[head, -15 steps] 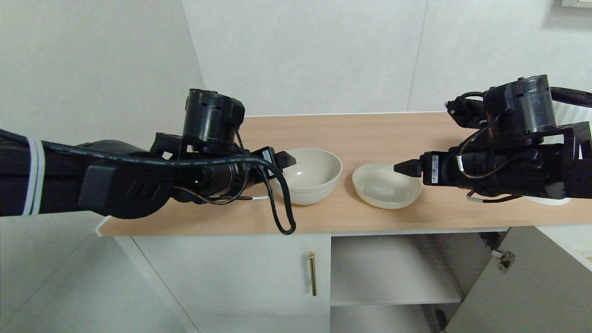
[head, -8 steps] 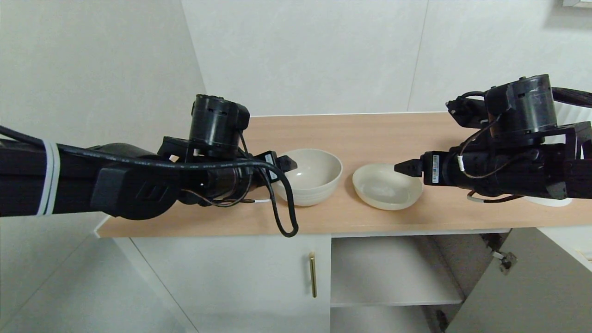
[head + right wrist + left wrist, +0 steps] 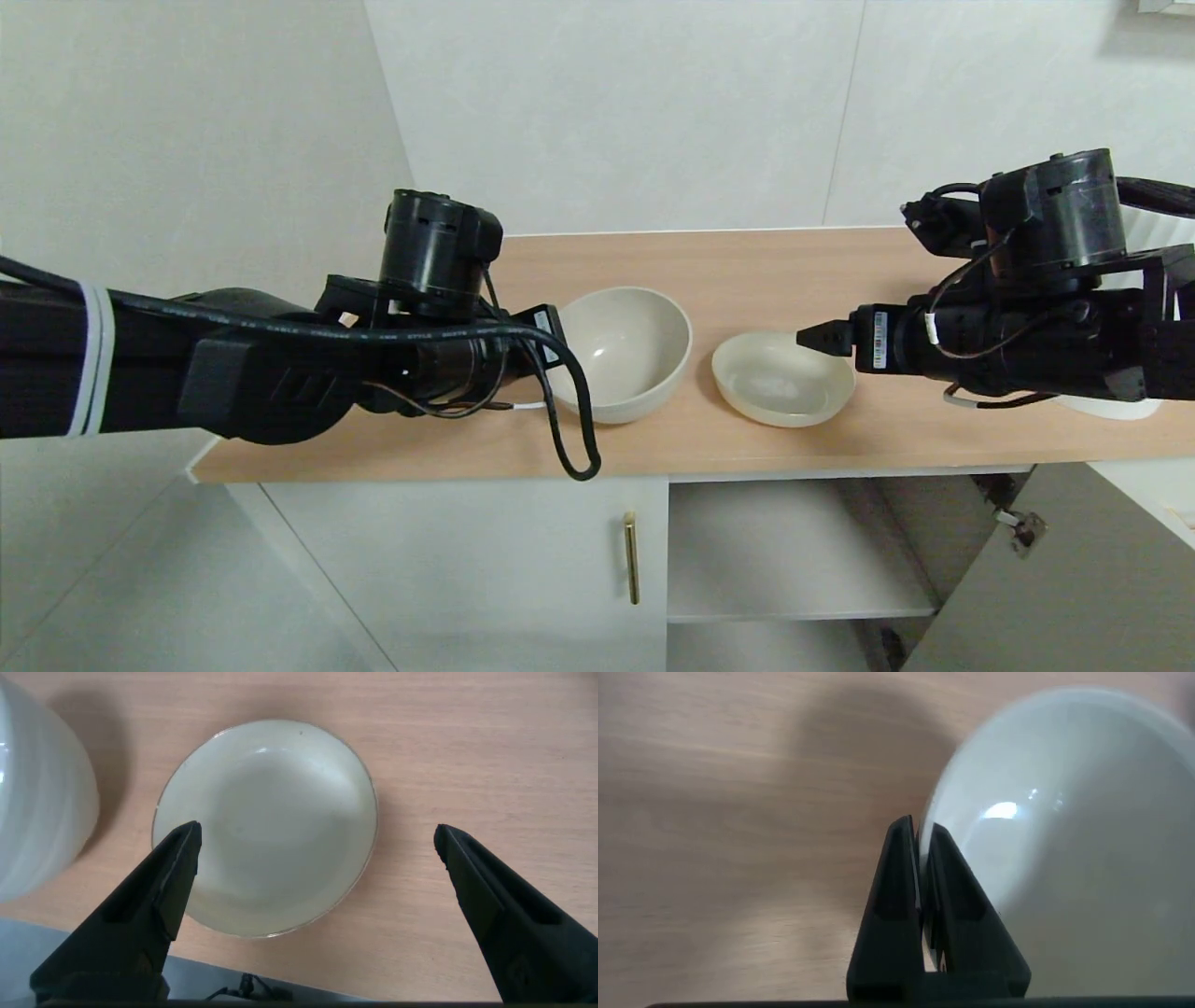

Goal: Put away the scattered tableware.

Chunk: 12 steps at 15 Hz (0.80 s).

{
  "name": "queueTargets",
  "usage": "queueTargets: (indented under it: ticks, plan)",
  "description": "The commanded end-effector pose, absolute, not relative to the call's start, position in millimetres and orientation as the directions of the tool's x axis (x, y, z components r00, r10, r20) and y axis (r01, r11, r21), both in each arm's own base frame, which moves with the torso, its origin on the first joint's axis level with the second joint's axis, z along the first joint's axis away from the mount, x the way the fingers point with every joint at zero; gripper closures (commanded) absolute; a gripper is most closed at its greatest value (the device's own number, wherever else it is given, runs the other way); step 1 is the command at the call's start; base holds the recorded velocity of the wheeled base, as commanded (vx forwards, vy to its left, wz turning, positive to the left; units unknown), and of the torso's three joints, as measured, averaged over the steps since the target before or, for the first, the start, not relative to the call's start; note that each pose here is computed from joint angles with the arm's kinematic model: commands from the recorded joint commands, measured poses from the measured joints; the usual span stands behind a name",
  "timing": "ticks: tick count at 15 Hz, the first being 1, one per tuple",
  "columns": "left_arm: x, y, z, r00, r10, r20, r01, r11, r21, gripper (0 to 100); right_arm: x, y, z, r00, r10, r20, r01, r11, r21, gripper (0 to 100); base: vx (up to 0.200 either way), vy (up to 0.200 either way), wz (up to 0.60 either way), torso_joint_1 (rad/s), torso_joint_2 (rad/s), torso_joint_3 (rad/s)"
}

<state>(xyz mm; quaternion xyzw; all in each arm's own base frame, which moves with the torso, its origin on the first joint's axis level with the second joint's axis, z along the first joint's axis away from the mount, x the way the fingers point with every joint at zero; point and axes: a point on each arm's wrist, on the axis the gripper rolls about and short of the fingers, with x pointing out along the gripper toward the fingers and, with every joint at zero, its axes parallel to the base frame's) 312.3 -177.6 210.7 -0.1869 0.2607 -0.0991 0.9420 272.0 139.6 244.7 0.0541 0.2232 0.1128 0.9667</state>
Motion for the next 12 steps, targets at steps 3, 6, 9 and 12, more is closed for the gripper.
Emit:
queueTargets:
  ticks: [3, 6, 9, 12]
  plan:
    - [310, -176, 216, 0.851, -0.286, -0.441, 0.093, 0.908, -0.409, 100, 276, 141, 242, 0.879, 0.218, -0.425, -0.173, 0.975, 0.142, 0, 0.000, 0.000, 0.00, 0.000, 0.00, 0.000]
    - [309, -175, 218, 0.853, -0.287, -0.435, 0.095, 0.906, -0.412, 100, 290, 146, 228, 0.889, 0.103, -0.447, -0.076, 0.994, 0.078, 0, 0.000, 0.000, 0.00, 0.000, 0.00, 0.000]
    - [309, -175, 218, 0.853, -0.287, -0.435, 0.095, 0.906, -0.412, 100, 298, 152, 216, 0.882, 0.054, -0.469, -0.041, 0.998, 0.039, 0, 0.000, 0.000, 0.00, 0.000, 0.00, 0.000]
    - [309, -175, 218, 0.853, -0.287, -0.435, 0.095, 0.906, -0.412, 100, 301, 156, 209, 0.874, 0.049, -0.484, -0.042, 0.999, 0.026, 0, 0.000, 0.000, 0.00, 0.000, 0.00, 0.000]
